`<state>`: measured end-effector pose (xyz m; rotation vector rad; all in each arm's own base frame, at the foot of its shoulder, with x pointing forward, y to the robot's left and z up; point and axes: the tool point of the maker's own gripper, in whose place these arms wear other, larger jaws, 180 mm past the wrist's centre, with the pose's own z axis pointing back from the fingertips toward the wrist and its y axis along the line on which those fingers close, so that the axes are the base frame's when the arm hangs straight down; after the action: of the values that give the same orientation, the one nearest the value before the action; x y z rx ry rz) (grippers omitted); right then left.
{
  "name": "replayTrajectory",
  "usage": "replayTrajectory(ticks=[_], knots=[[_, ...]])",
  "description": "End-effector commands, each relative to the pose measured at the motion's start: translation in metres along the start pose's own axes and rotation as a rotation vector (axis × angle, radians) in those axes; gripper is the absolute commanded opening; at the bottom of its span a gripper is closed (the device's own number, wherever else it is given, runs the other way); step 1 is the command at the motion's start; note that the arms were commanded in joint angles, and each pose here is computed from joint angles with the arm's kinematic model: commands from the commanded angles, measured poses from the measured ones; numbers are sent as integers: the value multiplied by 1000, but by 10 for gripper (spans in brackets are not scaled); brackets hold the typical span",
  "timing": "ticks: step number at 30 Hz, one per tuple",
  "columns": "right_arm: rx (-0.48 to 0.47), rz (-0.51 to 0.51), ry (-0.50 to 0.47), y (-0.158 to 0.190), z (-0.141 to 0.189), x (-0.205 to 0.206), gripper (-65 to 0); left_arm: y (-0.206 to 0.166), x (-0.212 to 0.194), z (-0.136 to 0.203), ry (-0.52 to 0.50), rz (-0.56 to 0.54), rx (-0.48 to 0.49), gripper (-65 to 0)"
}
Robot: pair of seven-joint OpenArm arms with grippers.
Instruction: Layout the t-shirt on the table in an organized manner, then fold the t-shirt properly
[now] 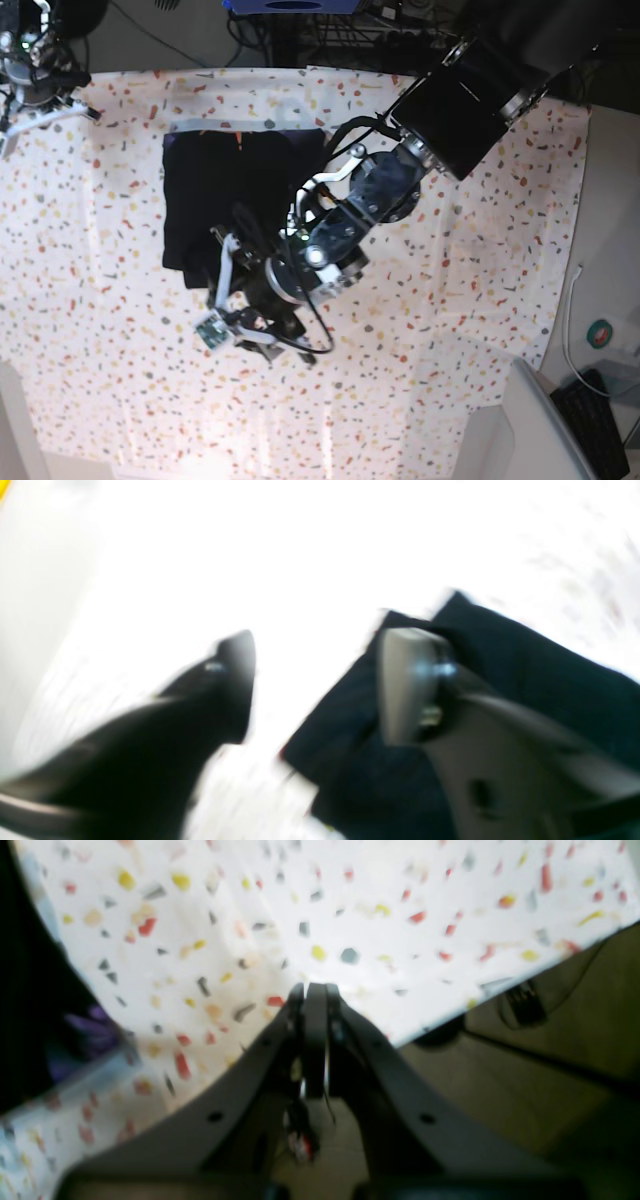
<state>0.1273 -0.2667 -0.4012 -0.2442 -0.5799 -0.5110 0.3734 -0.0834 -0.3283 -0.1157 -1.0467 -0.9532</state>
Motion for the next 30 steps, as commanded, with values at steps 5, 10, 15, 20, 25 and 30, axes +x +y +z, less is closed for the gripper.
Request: replayTrajectory(ticks=[5, 10, 15, 20, 25, 30], knots=[[-160, -4, 88, -69, 26, -41, -650, 26, -14, 88, -63, 88, 121, -650], [-260, 42, 215, -115, 57, -89, -650, 0, -117, 135, 166, 152, 110, -650], [-148, 93, 357, -98, 62, -142, -650, -65, -193, 179, 380, 236, 5, -650], [13, 157, 580, -82, 28, -224, -650, -153, -247, 216, 576, 362, -136, -650], [64, 189, 773, -95, -10, -277, -650, -226, -318, 232, 690, 484, -196, -650], [127, 353, 845, -114, -50, -306, -650, -262, -411, 259, 856, 523, -37, -650]])
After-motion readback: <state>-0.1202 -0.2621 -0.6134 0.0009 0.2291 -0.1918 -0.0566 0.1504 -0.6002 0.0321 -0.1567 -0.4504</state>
